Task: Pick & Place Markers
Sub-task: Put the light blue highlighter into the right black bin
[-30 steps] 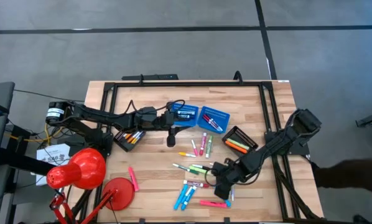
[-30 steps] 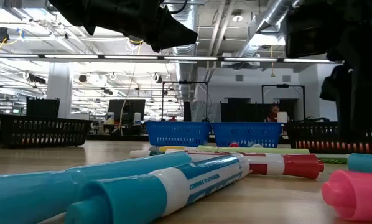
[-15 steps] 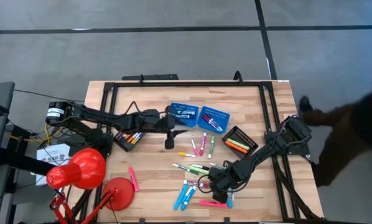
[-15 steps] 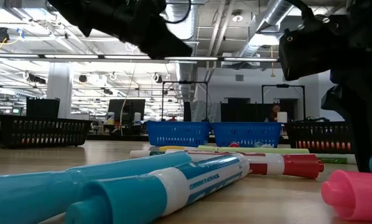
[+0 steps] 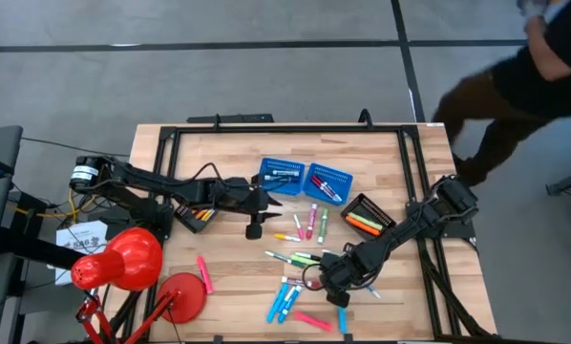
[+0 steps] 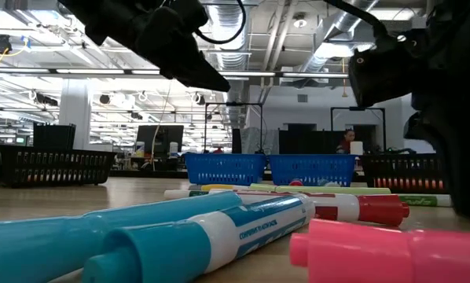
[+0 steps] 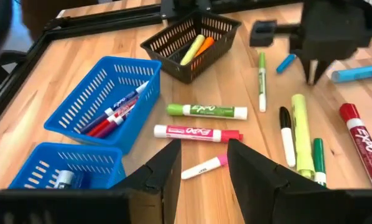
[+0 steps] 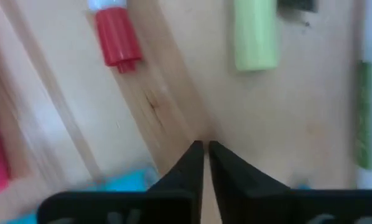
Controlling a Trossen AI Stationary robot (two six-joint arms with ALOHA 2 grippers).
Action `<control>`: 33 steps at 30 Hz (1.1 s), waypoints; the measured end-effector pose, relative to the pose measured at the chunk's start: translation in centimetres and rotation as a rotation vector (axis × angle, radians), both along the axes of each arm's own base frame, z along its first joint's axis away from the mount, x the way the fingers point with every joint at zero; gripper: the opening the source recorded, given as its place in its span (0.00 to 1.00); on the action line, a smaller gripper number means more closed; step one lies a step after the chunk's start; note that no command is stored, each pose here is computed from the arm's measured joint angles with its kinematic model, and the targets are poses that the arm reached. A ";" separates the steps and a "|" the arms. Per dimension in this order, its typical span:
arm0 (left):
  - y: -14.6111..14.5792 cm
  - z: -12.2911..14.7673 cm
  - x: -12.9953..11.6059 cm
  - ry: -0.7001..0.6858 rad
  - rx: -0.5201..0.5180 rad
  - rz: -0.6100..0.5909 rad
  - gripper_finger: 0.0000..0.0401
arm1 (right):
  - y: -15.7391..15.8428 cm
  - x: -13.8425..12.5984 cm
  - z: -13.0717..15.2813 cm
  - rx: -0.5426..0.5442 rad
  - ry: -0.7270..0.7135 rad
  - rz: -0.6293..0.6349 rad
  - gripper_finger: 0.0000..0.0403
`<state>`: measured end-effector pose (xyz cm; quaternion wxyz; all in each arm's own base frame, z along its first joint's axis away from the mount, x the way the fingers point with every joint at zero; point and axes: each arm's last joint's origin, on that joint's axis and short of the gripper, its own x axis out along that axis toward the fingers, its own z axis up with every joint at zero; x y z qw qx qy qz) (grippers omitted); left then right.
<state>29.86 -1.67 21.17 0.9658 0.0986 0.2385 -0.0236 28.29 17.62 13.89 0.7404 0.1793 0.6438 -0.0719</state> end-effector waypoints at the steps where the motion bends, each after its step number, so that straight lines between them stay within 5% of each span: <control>1: 0.0 0.0 0.0 0.000 -0.001 0.001 0.32 | -0.2 -0.2 0.4 0.004 0.005 -0.001 0.09; 10: 0.1 0.0 0.0 -0.001 0.000 0.001 0.32 | -0.1 -1.2 4.9 0.194 -0.024 -0.242 0.27; 20: 0.1 0.0 0.0 -0.001 0.000 0.002 0.32 | 3.3 0.2 1.8 0.300 -0.081 -0.259 0.41; 33: 0.1 0.0 0.0 -0.002 0.000 0.001 0.32 | 3.3 1.0 -0.9 0.238 -0.072 -0.269 0.41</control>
